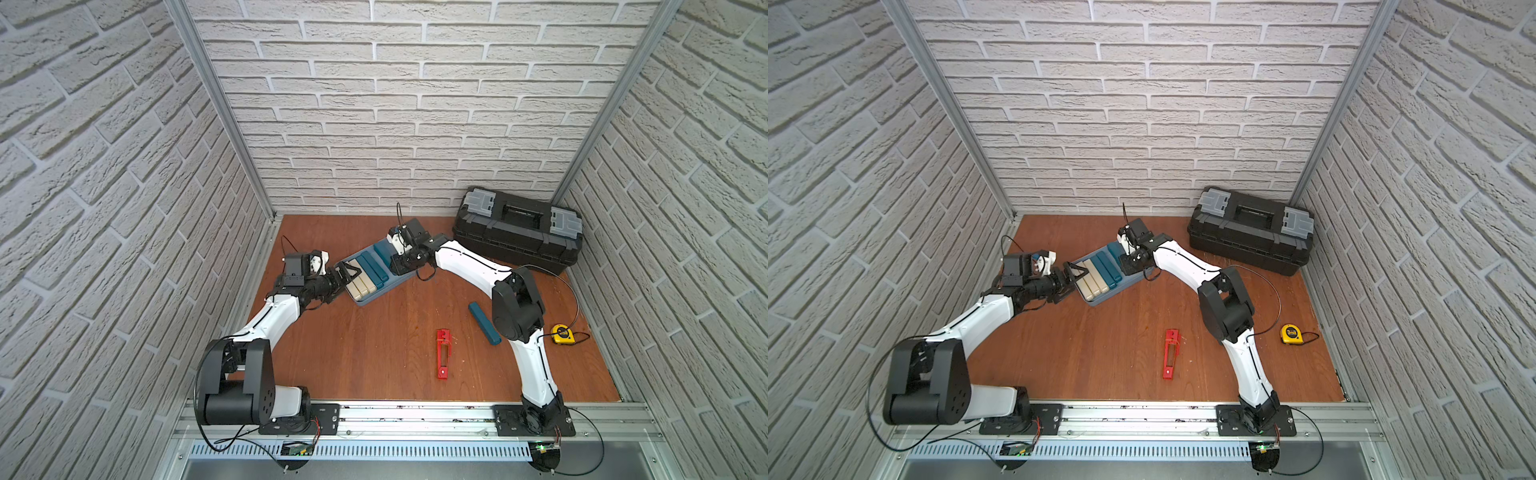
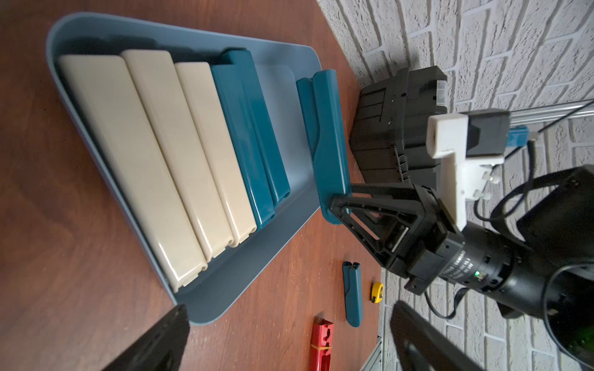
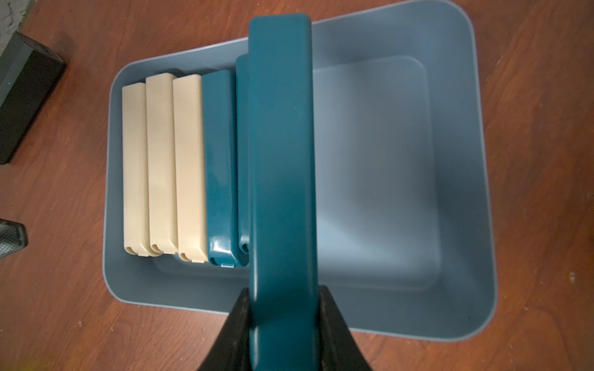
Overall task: Put the pruning pliers into the storage box
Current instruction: Place the pruning pliers in the storage box.
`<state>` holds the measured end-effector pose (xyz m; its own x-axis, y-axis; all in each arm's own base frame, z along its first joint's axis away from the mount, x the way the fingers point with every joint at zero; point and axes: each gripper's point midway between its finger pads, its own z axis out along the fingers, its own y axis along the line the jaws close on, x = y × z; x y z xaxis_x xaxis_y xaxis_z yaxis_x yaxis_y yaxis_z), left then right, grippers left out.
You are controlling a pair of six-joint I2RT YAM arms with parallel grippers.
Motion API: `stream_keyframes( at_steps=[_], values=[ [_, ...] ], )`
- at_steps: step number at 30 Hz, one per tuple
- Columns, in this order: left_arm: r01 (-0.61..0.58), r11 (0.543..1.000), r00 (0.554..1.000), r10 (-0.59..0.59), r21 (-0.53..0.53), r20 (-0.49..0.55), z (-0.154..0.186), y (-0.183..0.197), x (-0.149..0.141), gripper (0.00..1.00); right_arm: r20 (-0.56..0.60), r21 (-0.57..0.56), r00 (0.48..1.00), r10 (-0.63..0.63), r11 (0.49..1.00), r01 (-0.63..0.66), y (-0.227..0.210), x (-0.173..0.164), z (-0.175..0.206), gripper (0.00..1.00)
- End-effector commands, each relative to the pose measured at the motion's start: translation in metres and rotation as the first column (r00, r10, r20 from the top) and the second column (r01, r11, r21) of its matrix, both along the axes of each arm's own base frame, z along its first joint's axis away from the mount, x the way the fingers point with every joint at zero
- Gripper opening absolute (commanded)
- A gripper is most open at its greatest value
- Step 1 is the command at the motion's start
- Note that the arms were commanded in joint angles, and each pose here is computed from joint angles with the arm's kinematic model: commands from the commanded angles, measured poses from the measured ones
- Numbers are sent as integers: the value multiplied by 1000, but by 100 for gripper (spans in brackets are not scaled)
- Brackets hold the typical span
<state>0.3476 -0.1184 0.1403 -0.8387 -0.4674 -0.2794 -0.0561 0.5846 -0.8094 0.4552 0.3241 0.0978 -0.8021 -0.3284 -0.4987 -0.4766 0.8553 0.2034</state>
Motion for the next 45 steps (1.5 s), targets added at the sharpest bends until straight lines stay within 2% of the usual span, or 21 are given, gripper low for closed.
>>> stream_keyframes(
  at_steps=[1, 17, 27, 37, 38, 40, 45],
  values=[
    [-6, 1000, 999, 6, 2, 49, 6, 5, 9, 98, 9, 18, 1000, 19, 1000, -20, 6, 9, -3, 3],
    [-60, 998, 997, 60, 8, 50, -2, 12, 10, 98, -35, 33, 999, 27, 999, -26, 16, 20, -39, 3],
    [-106, 994, 991, 103, 30, 87, 7, 15, -9, 98, -73, -37, 996, 49, 998, -52, 5, 15, -71, 3],
    [-84, 996, 993, 81, 31, 84, 5, 11, -18, 98, -52, -22, 996, 73, 997, -74, 8, 16, -65, 3],
    [-76, 997, 994, 74, 31, 82, 5, 10, -18, 98, -51, -21, 996, 72, 997, -73, 8, 17, -65, 5],
    [-54, 998, 996, 52, 27, 79, 4, 7, -16, 98, -46, -22, 996, 75, 997, -76, 9, 17, -62, 19],
    [-19, 1000, 996, 17, 15, 88, 8, 1, -14, 98, -27, -7, 997, 71, 997, -71, 9, 18, -51, 28]
  ],
)
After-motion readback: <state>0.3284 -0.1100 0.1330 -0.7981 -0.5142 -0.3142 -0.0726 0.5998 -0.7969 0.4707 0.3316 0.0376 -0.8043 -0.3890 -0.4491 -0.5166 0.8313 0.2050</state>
